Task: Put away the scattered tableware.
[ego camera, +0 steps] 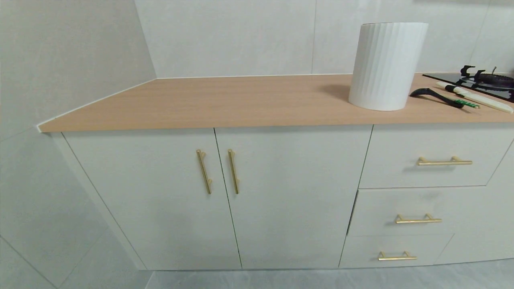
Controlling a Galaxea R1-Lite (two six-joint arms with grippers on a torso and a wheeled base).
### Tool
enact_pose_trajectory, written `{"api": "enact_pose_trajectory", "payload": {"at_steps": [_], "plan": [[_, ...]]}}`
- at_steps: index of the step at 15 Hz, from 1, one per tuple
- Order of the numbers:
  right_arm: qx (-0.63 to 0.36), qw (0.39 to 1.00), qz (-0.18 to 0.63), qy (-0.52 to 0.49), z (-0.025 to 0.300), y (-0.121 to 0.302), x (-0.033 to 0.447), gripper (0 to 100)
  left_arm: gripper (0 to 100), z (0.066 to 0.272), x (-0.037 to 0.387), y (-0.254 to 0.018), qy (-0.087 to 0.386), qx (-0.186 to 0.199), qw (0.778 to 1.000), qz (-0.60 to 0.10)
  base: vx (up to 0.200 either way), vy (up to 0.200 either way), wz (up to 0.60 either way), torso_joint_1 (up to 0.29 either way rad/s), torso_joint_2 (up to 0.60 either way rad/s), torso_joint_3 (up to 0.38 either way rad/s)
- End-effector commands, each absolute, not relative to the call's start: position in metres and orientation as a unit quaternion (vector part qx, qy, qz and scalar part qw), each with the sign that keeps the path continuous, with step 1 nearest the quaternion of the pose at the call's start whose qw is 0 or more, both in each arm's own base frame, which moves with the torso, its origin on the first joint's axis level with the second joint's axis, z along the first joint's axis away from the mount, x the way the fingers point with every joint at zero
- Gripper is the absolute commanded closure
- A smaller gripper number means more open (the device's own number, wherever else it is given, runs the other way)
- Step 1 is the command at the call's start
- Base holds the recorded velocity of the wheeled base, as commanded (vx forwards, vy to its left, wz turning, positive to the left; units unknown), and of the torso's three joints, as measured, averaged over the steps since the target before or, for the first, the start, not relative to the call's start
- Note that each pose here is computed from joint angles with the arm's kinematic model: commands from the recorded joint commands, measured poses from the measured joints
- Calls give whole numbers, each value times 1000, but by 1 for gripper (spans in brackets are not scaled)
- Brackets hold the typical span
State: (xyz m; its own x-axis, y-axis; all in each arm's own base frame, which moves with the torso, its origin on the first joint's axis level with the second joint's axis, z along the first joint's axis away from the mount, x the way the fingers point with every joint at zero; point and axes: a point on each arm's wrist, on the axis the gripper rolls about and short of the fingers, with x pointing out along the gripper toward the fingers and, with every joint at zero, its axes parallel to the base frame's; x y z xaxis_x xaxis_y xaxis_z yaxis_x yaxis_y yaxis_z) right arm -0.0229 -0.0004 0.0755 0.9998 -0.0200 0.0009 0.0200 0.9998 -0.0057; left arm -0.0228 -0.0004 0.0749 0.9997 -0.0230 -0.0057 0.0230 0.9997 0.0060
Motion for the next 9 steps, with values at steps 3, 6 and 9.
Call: {"api": "enact_pose_trajectory", "payload": {"at_steps": [3,6,9], "plan": [[-3,1000,-10,1,76,0,-23,0,0,75,-23,0,4,4,1000,-12,0,0,0,0,0,0],[-3,1000,-10,1,76,0,-23,0,0,75,-23,0,3,5,1000,-12,0,-67,0,2,2,2],[-3,1000,-10,1,76,0,-23,0,0,75,-23,0,4,4,1000,-12,0,-200,0,6,4,5]]}}
